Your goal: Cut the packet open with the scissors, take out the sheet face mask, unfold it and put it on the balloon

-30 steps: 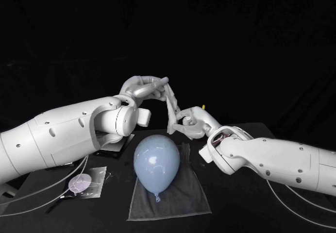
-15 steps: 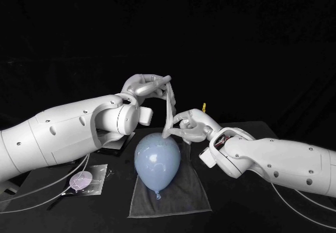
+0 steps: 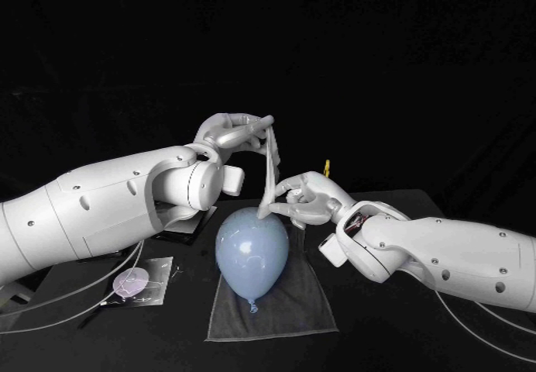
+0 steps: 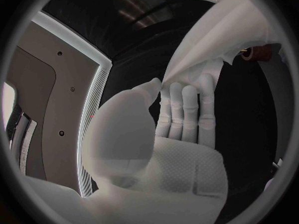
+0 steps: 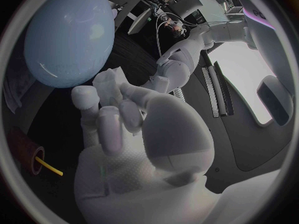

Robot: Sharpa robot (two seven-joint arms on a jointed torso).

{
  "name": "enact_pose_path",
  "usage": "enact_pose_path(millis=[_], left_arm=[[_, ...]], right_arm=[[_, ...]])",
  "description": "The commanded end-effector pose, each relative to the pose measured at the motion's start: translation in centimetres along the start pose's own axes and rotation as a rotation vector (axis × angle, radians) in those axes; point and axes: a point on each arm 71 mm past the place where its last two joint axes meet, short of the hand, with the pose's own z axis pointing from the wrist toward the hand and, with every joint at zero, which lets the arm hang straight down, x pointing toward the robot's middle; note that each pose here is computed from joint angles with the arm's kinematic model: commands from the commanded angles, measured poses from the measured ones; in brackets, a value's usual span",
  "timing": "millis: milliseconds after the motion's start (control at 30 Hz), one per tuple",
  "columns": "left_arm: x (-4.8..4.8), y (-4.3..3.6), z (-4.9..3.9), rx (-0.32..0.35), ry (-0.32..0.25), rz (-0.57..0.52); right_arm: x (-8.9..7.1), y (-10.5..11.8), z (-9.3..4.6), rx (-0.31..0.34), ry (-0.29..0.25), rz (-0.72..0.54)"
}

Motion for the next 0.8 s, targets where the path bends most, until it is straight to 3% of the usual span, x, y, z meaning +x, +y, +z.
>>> enact_pose_path(millis=[33,433,633,800], left_arm=[[-0.01,-0.32,0.03,0.018,-0.003,0.005],[-0.58,-0.23,0.2,0.015,-0.015,0.015],[-0.18,-0.14,0.2,0.004,0.035,0.058],[-0.03,0.17,0.34,-0.024,0.087,0.137]], right_arm=[[0.2,0.1,-0.1,-0.009,0.019,0.024],[0.0,0.4,-0.6,-0.036,0.008,0.068],[-0.3,1.1,-0.8,-0.059,-0.003,0.082],[-1.6,1.1,-0.4,-0.075,-0.026,0.069]])
